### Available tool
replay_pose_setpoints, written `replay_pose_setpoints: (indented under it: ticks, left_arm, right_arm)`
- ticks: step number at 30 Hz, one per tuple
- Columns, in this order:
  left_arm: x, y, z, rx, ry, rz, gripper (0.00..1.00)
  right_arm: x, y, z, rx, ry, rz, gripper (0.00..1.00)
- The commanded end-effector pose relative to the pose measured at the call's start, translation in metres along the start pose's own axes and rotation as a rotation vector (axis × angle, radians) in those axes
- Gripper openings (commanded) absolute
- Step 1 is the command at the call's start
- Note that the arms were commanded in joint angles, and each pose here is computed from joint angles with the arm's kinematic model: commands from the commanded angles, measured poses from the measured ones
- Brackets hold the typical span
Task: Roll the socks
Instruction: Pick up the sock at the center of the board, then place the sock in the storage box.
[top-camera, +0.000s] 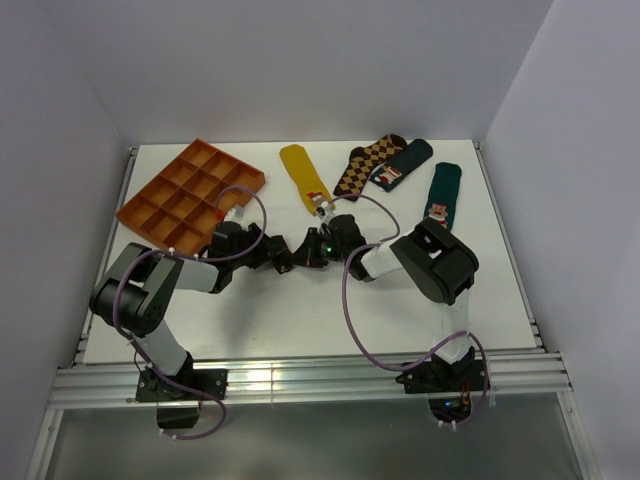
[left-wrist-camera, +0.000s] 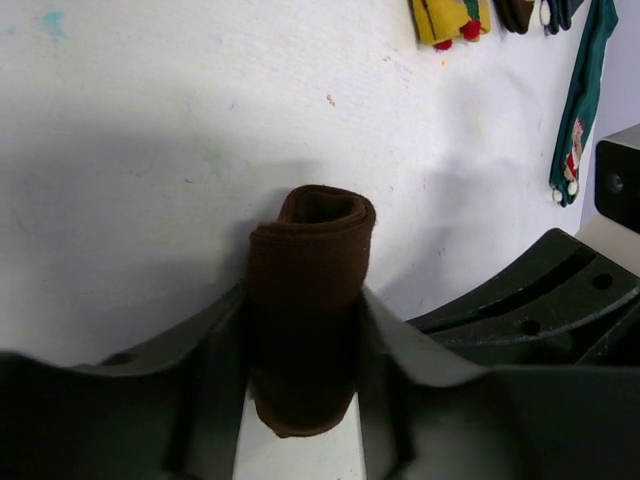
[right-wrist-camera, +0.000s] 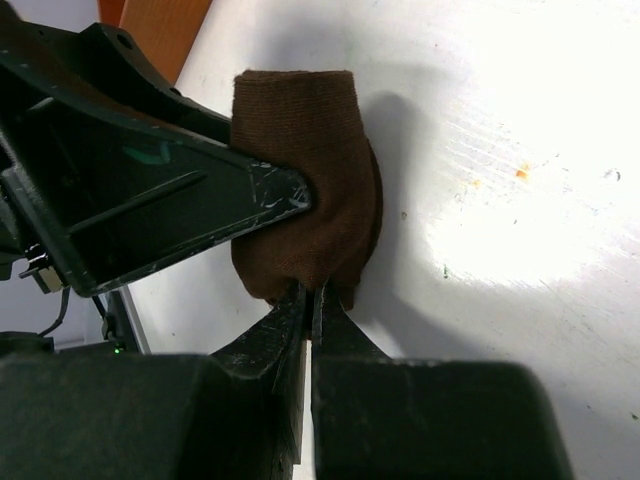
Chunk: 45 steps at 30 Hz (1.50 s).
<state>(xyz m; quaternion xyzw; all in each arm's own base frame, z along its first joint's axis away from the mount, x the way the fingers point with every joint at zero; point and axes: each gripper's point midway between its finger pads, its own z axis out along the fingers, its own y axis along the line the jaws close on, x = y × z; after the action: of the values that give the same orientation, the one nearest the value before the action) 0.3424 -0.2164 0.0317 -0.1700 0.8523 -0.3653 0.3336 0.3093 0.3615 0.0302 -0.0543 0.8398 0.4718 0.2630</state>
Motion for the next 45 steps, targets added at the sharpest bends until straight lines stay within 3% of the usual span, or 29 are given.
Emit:
replay_pose_setpoints:
  ticks: [1,4,5,6,10,11,16,23,29,33,39,45]
  left_arm:
    - [0.045,0.062,-0.011,-0.225,0.146,-0.014,0.40]
    - [0.046,0.067,-0.012,-0.279,0.155,0.005,0.17]
    - [0.042,0.065,-0.011,-0.288,0.150,0.013,0.06]
    - [0.042,0.065,-0.012,-0.306,0.150,0.018,0.01]
    - [0.035,0.067,-0.018,-0.388,0.139,0.047,0.00]
    - [0.033,0.067,-0.021,-0.417,0.136,0.048,0.00]
    - [0.008,0.036,-0.038,-0.399,0.065,0.065,0.00]
    - [-0.064,-0.025,-0.071,-0.382,-0.104,0.107,0.00]
    - [-0.144,-0.039,-0.123,-0.484,-0.270,0.152,0.00]
    - [-0.202,-0.021,-0.157,-0.576,-0.377,0.168,0.00]
    - [-0.274,0.027,-0.194,-0.659,-0.471,0.153,0.00]
    - [-0.321,0.087,-0.210,-0.720,-0.483,0.232,0.00]
  right_arm:
    - [0.015,-0.024,0.000,0.088,0.050,0.025,0.00]
    - [0.013,-0.022,-0.004,0.093,0.044,0.016,0.00]
    - [0.011,-0.021,-0.006,0.097,0.038,0.010,0.05]
    - [0.011,-0.019,-0.008,0.098,0.038,0.004,0.10]
    - [0.003,-0.005,-0.037,0.128,0.023,-0.060,0.40]
    - [-0.013,0.015,-0.051,0.103,-0.024,-0.098,0.48]
    - [-0.035,0.022,-0.119,0.287,-0.095,-0.227,0.66]
    - [-0.063,0.045,-0.198,0.372,-0.236,-0.335,0.70]
    - [-0.067,0.045,-0.232,0.408,-0.272,-0.371,0.70]
    - [-0.057,0.051,-0.237,0.368,-0.229,-0.390,0.69]
    - [-0.057,0.054,-0.244,0.368,-0.242,-0.410,0.78]
    - [-0.058,0.052,-0.247,0.391,-0.258,-0.433,0.81]
